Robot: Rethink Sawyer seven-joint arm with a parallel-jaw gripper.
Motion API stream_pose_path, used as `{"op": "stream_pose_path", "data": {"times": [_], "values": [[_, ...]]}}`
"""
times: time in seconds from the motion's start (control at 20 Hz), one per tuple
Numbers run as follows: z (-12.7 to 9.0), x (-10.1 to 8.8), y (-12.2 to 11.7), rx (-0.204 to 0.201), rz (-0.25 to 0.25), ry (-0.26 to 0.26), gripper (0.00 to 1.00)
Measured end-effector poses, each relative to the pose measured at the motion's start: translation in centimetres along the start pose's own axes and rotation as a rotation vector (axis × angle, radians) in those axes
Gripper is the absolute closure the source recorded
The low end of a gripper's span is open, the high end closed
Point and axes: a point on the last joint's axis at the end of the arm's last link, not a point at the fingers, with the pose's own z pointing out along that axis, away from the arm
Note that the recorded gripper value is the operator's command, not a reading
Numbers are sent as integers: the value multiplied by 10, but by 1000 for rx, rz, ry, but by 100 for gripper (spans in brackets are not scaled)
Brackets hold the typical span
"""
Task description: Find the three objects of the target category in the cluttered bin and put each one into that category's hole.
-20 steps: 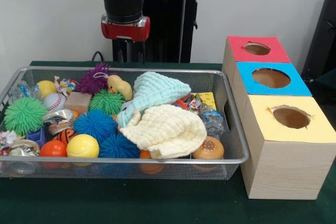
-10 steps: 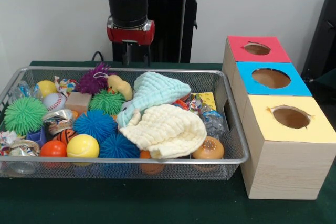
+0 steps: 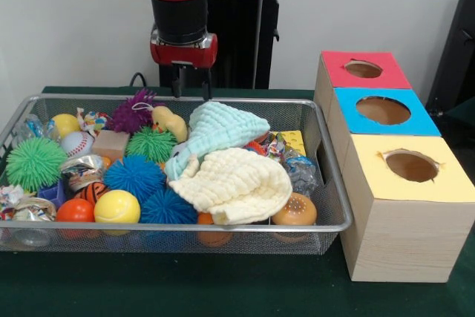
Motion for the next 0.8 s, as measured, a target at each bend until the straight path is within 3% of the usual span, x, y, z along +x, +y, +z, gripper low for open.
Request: {"op": "stream_pose_path", "data": {"times": [0.8], "values": [[3, -4, -12, -15, 87, -16, 0]]}}
